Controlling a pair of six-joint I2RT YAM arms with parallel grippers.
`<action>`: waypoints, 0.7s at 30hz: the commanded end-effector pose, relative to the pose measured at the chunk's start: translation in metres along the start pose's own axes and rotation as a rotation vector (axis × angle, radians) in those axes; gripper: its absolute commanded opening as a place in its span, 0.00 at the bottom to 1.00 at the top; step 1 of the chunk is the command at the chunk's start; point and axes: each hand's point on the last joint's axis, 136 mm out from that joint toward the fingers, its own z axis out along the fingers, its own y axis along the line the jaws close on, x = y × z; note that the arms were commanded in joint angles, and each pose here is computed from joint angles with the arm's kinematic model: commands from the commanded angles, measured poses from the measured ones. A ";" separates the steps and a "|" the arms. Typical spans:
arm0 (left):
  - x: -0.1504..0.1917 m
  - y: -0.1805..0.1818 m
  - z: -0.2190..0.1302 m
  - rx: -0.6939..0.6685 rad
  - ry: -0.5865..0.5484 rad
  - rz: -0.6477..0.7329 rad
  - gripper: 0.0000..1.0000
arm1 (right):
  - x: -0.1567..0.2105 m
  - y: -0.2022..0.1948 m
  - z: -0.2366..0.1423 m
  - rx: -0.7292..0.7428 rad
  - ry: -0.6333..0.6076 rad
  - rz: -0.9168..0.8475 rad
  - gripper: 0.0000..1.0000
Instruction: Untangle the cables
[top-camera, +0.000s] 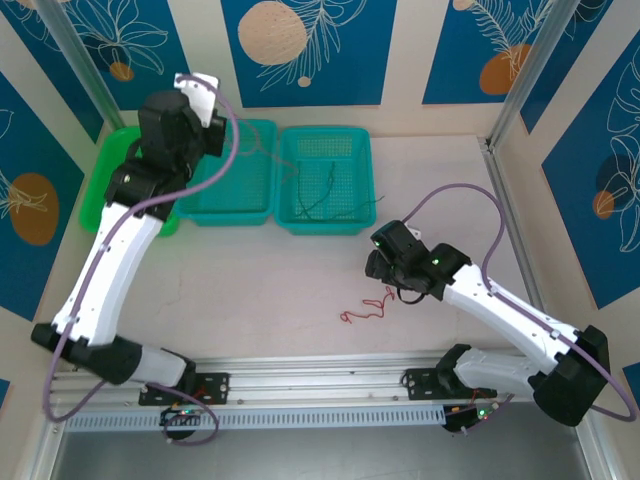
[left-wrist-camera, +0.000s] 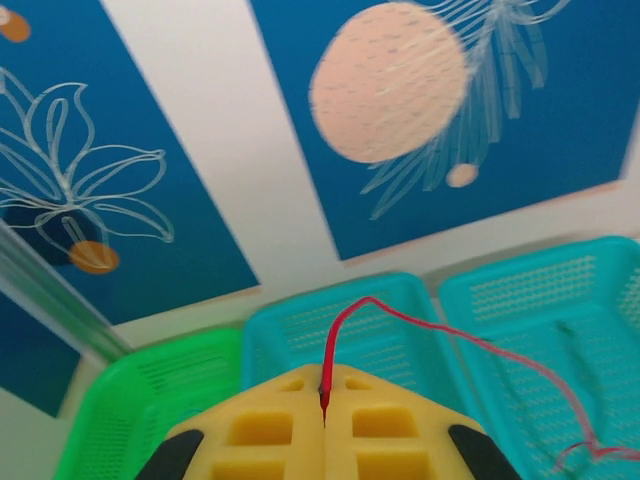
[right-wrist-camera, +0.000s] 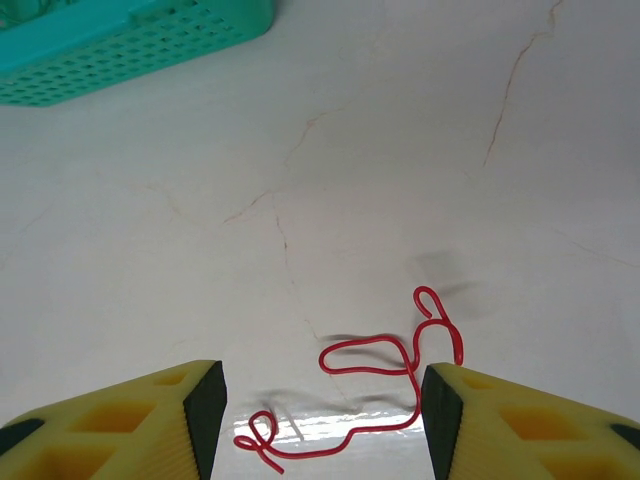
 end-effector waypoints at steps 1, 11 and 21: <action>-0.007 0.017 0.029 -0.022 -0.005 0.001 0.00 | 0.007 -0.009 -0.009 0.000 0.019 0.007 0.57; 0.099 0.001 0.136 0.099 0.275 -0.202 0.00 | 0.013 -0.022 -0.018 -0.029 -0.012 0.045 0.58; 0.181 0.002 0.155 0.047 0.402 -0.333 0.72 | 0.015 -0.023 -0.025 -0.065 -0.009 0.054 0.58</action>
